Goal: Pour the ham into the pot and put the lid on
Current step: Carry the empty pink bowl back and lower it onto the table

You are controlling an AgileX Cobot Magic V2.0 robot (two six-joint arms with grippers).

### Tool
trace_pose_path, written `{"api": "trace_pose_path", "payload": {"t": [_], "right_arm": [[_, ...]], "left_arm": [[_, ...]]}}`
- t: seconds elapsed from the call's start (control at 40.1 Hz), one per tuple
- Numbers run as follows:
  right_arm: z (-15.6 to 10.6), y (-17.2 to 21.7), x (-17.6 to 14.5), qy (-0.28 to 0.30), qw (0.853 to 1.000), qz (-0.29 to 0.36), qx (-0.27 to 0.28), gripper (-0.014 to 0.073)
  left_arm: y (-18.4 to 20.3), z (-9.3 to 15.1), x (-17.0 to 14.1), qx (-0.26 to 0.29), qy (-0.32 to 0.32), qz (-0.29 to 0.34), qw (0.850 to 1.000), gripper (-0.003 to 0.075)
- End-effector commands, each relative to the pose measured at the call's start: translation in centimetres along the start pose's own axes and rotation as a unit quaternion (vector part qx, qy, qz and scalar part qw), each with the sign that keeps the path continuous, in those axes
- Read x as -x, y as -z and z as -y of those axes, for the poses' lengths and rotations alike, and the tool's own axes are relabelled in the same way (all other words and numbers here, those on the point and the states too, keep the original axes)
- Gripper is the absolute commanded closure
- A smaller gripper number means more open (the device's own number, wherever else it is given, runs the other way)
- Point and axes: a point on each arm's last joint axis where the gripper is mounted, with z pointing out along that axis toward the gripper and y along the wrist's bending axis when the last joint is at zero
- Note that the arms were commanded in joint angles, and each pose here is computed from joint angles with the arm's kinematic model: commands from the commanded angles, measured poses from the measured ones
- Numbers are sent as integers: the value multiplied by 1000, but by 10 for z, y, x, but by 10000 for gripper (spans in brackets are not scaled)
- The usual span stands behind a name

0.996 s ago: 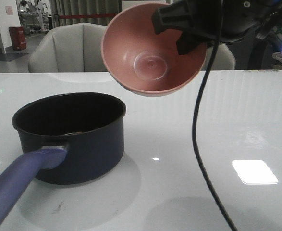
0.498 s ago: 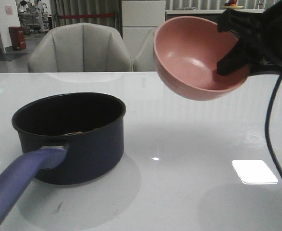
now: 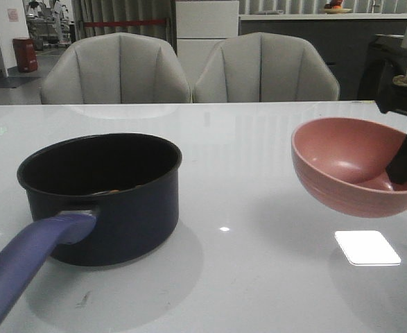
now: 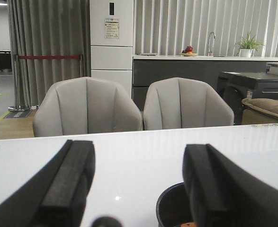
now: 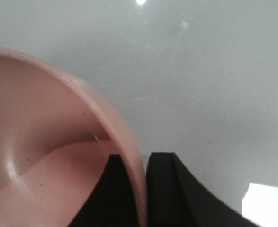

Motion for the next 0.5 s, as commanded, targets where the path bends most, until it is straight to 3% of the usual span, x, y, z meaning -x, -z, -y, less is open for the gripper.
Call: {"api": "trace_pose_path", "payload": {"t": [0.0,0.274,0.473], "right_arm": [[0,7,20,4,1000,10,-17,456],[1,-18,52,28,997,-73,-20,448],[1,-29,64,39,995,-89,-23,306]], "left_arm": [[0,0,16,-1,5,50,999,274],[0,0,16,-1,5,50,999,274],[0,0,16,-1,5,50,999,274]]}}
